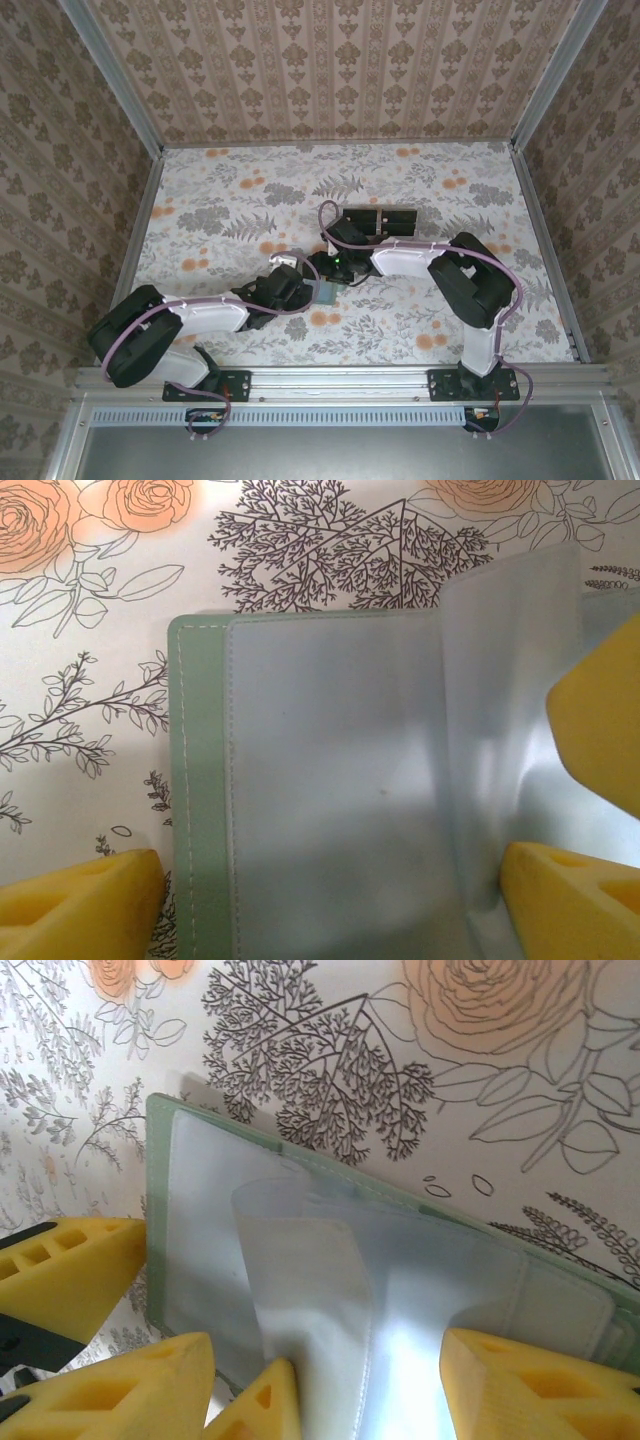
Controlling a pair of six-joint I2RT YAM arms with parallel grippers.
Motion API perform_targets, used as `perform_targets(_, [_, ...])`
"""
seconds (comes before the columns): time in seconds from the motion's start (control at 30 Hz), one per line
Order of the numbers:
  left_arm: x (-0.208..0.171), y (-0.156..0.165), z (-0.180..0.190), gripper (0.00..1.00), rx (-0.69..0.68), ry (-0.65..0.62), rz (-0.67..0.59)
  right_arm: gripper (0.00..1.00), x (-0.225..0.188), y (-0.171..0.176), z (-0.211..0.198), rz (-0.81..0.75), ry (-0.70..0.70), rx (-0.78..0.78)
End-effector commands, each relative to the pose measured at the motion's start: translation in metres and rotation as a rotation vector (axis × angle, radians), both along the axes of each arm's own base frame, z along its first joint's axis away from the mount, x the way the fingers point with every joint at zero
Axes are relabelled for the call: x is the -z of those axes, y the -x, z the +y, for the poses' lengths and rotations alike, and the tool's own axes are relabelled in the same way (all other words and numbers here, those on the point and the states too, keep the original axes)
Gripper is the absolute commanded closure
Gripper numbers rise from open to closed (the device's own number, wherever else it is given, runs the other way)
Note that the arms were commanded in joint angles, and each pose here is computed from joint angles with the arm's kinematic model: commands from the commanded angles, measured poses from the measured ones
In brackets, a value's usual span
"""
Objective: Put the credit cards into the card holder
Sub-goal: Flip over the card slot on the card holder.
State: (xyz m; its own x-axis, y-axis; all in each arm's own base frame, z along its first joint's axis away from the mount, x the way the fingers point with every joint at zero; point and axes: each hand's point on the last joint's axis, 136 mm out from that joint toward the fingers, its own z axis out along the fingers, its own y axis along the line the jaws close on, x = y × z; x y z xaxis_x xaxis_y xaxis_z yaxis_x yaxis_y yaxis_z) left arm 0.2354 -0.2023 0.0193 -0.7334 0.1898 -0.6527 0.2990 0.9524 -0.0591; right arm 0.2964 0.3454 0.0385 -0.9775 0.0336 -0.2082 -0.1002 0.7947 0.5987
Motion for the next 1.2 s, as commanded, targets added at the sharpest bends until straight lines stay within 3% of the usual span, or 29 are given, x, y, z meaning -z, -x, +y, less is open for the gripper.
perform_targets(0.0, [0.010,0.007,0.005,0.10,-0.002,-0.019,0.038,0.37,0.001,0.001,0.011,0.012,-0.030,-0.043])
perform_targets(0.77, [-0.009,0.007,0.006,0.10,0.000,0.022,0.002,0.37,-0.011,0.002,0.029,0.023,-0.123,-0.065])
perform_targets(1.17, [-0.046,0.015,0.027,0.09,-0.058,0.128,-0.102,0.37,-0.039,0.003,0.046,-0.002,-0.153,-0.090])
